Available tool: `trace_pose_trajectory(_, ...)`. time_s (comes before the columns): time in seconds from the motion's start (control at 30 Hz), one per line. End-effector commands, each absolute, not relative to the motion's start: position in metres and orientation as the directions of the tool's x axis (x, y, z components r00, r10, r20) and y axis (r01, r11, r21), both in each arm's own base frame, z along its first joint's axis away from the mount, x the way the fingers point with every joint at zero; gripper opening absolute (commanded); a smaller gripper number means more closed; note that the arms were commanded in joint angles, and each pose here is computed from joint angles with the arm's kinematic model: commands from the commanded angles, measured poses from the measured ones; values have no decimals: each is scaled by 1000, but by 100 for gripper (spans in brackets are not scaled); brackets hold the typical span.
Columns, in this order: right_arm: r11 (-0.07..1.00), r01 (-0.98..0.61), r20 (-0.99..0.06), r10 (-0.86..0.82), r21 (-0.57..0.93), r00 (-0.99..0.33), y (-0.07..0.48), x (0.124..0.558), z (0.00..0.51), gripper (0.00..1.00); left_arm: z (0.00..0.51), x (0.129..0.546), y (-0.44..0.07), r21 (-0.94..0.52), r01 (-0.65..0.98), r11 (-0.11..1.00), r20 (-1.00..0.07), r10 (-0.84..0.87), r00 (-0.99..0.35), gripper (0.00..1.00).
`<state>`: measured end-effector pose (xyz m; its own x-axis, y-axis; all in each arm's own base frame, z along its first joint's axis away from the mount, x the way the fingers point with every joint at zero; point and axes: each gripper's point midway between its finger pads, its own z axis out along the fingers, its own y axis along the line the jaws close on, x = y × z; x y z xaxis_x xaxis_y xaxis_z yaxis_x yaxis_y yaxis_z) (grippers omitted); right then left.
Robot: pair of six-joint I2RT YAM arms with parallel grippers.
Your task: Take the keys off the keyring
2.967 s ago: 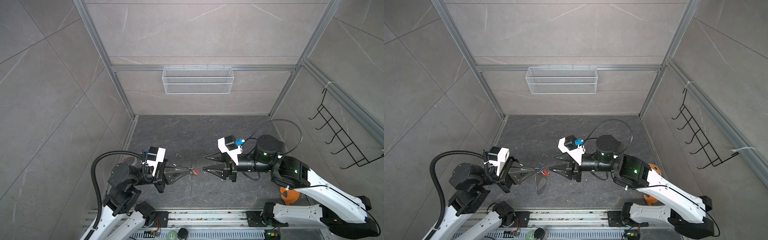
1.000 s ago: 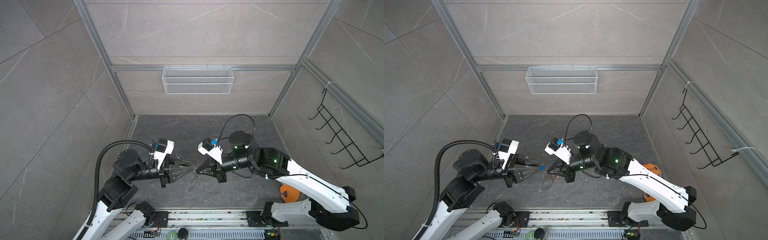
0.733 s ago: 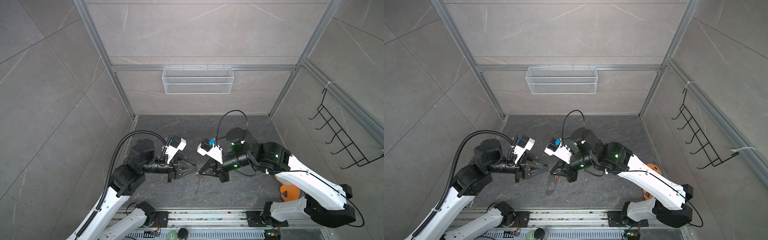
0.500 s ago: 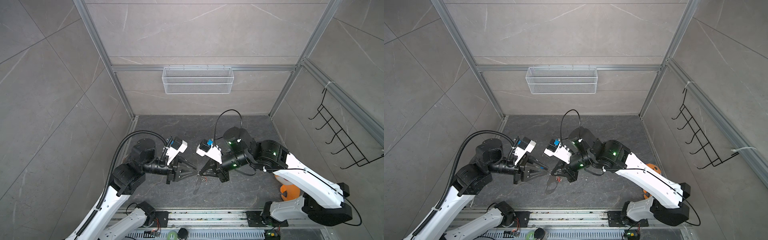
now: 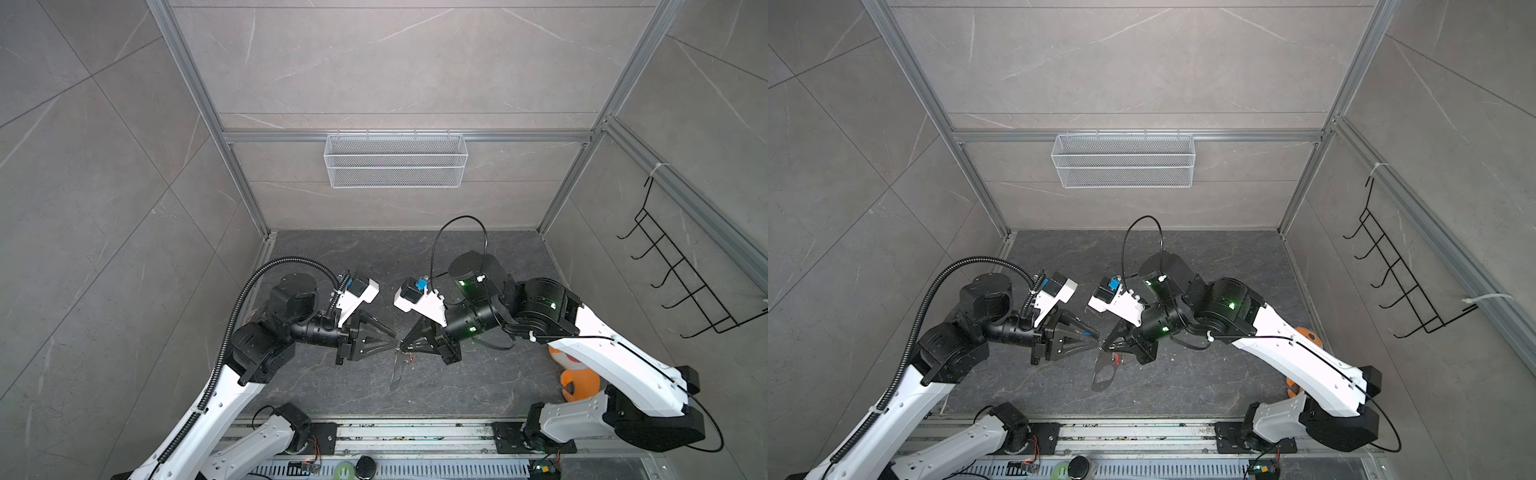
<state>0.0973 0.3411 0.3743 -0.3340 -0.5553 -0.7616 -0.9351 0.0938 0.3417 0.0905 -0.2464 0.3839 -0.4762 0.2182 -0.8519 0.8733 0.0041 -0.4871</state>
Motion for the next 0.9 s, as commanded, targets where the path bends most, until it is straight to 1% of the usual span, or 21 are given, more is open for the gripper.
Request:
trace_pose_trajectory(0.0, 57, -942, -786, -536, 330, -307, 340, 93, 385, 0, 398, 91, -243, -415, 910, 17, -893, 187, -410, 28)
trace_pose_trajectory(0.1, 54, -944, -792, -530, 325, -303, 341, 93, 387, 0, 402, 87, -246, -431, 902, -27, -889, 186, -420, 27)
trace_pose_trajectory(0.17, 59, -946, -800, -518, 319, -303, 341, 95, 389, 0, 402, 85, -247, -444, 895, -51, -883, 194, -427, 25)
trace_pose_trajectory(0.37, 73, -948, -809, -505, 309, -302, 343, 99, 392, 0, 402, 80, -248, -466, 880, -90, -873, 209, -441, 23)
trace_pose_trajectory(0.43, 71, -949, -811, -501, 308, -301, 345, 100, 393, 0, 401, 79, -248, -465, 880, -94, -874, 210, -439, 17)
trace_pose_trajectory(0.5, 73, -949, -812, -499, 307, -301, 346, 101, 393, 0, 401, 80, -248, -461, 882, -93, -876, 208, -436, 14)
trace_pose_trajectory(0.73, 89, -953, -829, -474, 290, -297, 348, 106, 397, 0, 400, 80, -249, -468, 878, -100, -872, 211, -441, 16)
trace_pose_trajectory(0.77, 87, -952, -828, -475, 293, -299, 349, 106, 396, 0, 400, 80, -250, -467, 879, -102, -874, 208, -440, 14)
trace_pose_trajectory(0.87, 84, -951, -830, -470, 297, -300, 352, 107, 395, 0, 402, 80, -250, -458, 882, -107, -880, 196, -433, 5)
